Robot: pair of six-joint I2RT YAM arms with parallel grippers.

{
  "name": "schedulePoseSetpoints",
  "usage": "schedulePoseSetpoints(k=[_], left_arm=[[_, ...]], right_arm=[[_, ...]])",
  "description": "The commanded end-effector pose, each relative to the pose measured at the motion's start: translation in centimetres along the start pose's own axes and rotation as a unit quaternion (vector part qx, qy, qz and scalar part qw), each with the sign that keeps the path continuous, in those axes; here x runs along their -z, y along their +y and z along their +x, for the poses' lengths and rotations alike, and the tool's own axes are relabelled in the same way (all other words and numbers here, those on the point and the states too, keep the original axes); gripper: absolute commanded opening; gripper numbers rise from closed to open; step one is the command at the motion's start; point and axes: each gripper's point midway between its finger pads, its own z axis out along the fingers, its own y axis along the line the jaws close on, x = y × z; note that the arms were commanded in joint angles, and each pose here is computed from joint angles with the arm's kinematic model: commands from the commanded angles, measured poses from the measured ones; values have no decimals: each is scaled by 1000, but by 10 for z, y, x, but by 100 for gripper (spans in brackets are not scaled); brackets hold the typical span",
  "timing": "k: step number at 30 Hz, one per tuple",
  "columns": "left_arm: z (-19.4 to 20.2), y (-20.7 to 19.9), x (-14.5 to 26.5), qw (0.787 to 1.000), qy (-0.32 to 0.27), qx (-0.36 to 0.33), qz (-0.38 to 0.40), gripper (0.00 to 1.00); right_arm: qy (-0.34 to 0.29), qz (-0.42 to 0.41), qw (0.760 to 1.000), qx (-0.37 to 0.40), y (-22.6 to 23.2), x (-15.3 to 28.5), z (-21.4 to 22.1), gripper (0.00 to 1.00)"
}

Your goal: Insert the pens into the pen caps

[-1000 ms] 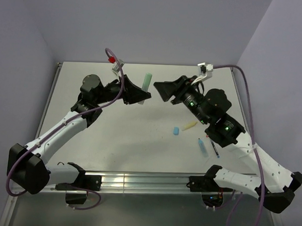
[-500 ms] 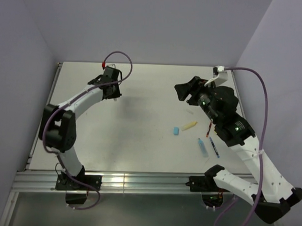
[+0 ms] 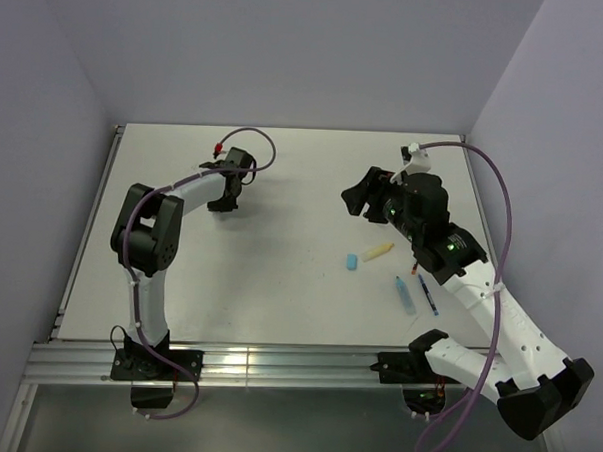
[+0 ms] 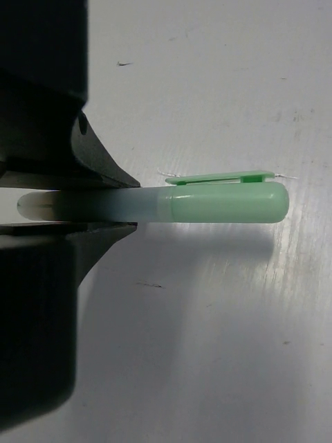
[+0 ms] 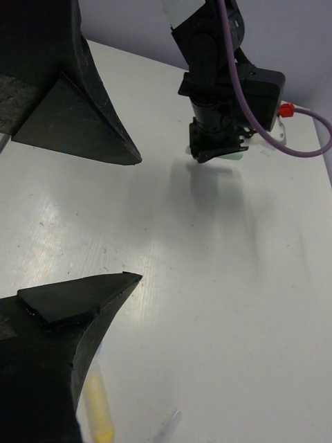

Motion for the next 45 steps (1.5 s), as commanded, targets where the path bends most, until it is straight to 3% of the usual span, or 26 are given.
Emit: schedulePoseSetpoints(k=[1,8,17,26,32,35,39,45], left_arm=[[-15,-5,1,1000,-21,-11,-3,21],[-8,-10,-1,1000,-15,-19,1,37],[-17,-11,11,1000,-26,-9,15,40],[-62,17,72,994,-93,50,16,54],[-80,18,136,983,-132,80,99,54],[-80,8,181,970,-159,78,164,55],[-74,0,249,937,-194,83,280,56],[-56,11,299,897,-237,85,364,59]], right_arm=[[-15,-10,1000,0,1,1,-6,71],[-16,-5,1000,1,-3,4,-7,71],[-17,11,1000,10,-8,6,-11,71],[0,57,998,18,-28,-4,-9,72],[42,139,989,1,-81,-15,17,72],[65,175,982,-23,-114,-16,33,71],[94,218,969,-70,-152,-18,63,71],[145,262,945,-130,-186,-26,109,69]])
